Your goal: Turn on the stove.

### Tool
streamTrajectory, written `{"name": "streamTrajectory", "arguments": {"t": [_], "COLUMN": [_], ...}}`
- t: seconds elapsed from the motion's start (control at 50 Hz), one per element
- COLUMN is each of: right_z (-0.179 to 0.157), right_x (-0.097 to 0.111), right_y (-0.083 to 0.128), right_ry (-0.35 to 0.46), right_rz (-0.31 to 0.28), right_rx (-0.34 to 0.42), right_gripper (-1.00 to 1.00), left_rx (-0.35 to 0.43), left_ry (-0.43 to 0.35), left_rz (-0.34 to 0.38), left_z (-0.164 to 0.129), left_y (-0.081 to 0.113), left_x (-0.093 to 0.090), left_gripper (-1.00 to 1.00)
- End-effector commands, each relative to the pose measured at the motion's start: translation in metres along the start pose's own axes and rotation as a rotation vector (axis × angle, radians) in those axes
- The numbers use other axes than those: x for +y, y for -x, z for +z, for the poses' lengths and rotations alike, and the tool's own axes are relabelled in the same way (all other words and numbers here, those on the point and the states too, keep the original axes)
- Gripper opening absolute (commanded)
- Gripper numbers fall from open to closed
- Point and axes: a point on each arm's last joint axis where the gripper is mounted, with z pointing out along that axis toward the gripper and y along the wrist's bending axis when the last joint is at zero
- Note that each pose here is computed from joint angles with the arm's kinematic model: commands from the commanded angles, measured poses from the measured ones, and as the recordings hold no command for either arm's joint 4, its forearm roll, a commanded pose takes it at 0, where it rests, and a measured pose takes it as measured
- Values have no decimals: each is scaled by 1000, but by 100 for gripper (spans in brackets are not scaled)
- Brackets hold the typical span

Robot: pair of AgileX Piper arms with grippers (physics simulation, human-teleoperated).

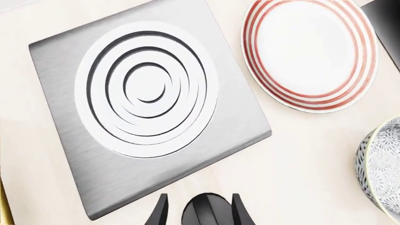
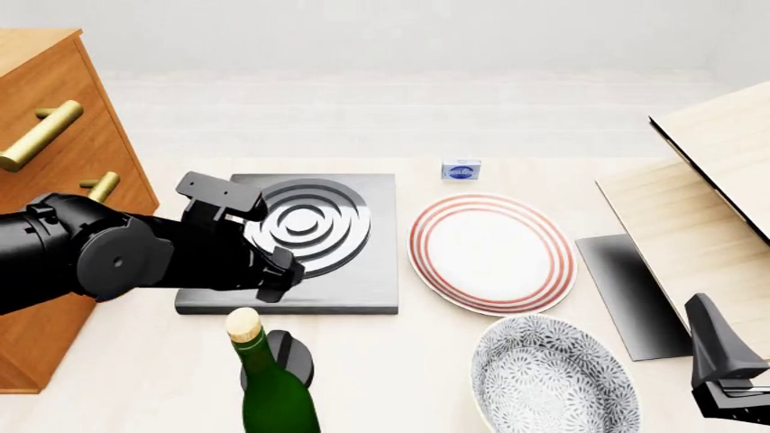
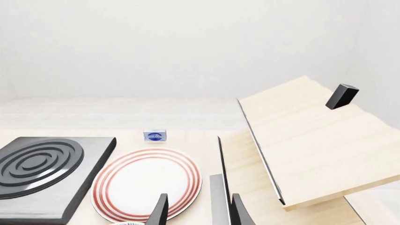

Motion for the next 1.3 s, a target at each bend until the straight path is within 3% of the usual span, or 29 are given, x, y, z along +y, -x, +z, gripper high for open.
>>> {"name": "streamTrajectory", "arguments": {"t": [0.02, 1.3], "right_z": [0, 0], "right_x": [0, 0], "right_y": [0, 0], "right_ry": [0, 0], "right_rz": [0, 0], "right_rx": [0, 0], "right_gripper": [100, 100], "left_rx": [29, 104], "left_ry": [-4, -1], "left_rz": [-20, -93], "left_z": [13, 62], "left_y": [-10, -57], "left_x": [-2, -2], "left_gripper": [100, 100]}}
